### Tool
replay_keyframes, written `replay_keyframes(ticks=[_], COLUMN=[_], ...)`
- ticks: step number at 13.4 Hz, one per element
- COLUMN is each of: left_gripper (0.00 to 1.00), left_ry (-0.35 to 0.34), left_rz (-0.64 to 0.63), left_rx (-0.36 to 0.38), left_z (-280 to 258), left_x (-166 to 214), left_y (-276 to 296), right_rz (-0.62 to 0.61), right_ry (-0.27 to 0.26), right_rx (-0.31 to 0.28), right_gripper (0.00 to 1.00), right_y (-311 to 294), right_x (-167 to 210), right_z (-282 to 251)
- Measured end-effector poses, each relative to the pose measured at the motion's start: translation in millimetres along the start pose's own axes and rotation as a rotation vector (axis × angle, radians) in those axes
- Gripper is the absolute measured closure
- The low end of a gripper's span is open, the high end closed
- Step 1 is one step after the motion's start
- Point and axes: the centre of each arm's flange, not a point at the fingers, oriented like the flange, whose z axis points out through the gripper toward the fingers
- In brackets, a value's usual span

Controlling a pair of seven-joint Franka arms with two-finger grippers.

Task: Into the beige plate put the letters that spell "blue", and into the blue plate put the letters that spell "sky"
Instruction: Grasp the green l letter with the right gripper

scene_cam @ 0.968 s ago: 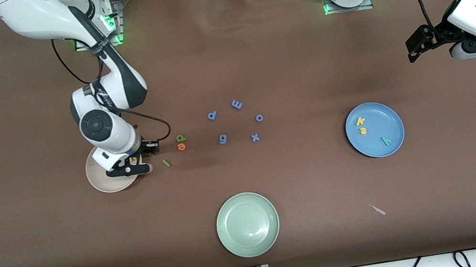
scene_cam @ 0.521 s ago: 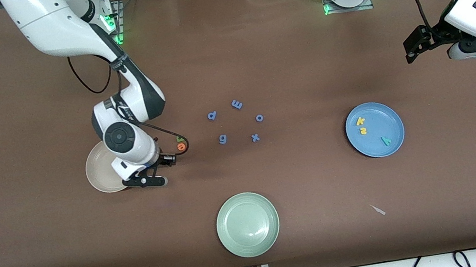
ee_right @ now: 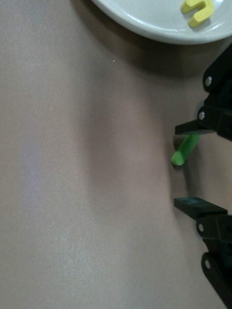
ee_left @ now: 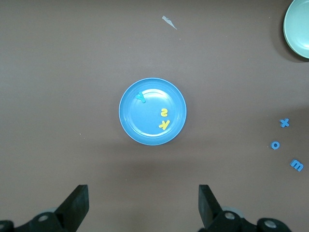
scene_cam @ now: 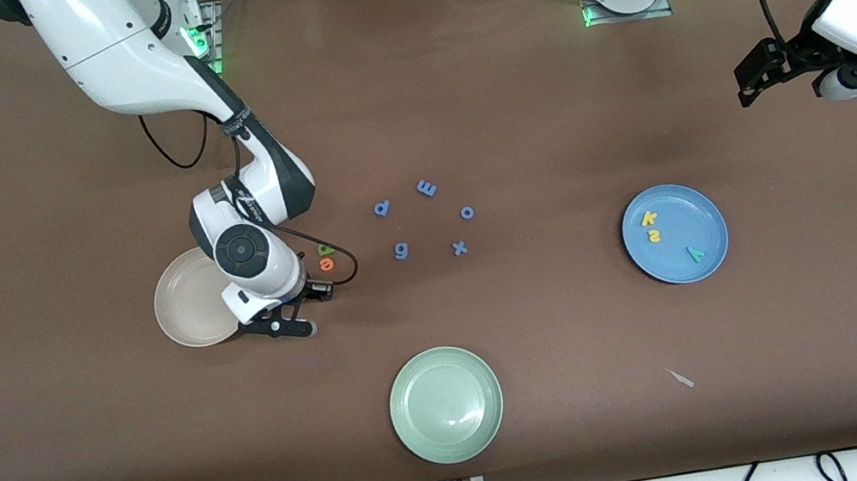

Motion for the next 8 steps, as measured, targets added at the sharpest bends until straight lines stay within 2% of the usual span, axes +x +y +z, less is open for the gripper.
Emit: replay_keyframes(ticks=[8], left_gripper=[0.00], left_ry=[0.005], left_rz=[0.000], left_rx=[0.000], left_z=[-2.7], left_x=[0.0], left_y=[0.4], right_rz=[0.002], right_ry=[-0.011], right_rx=[-0.011], right_gripper=[0.40], right_y=[4.2], right_x=[-2.4], right_z=[7.0])
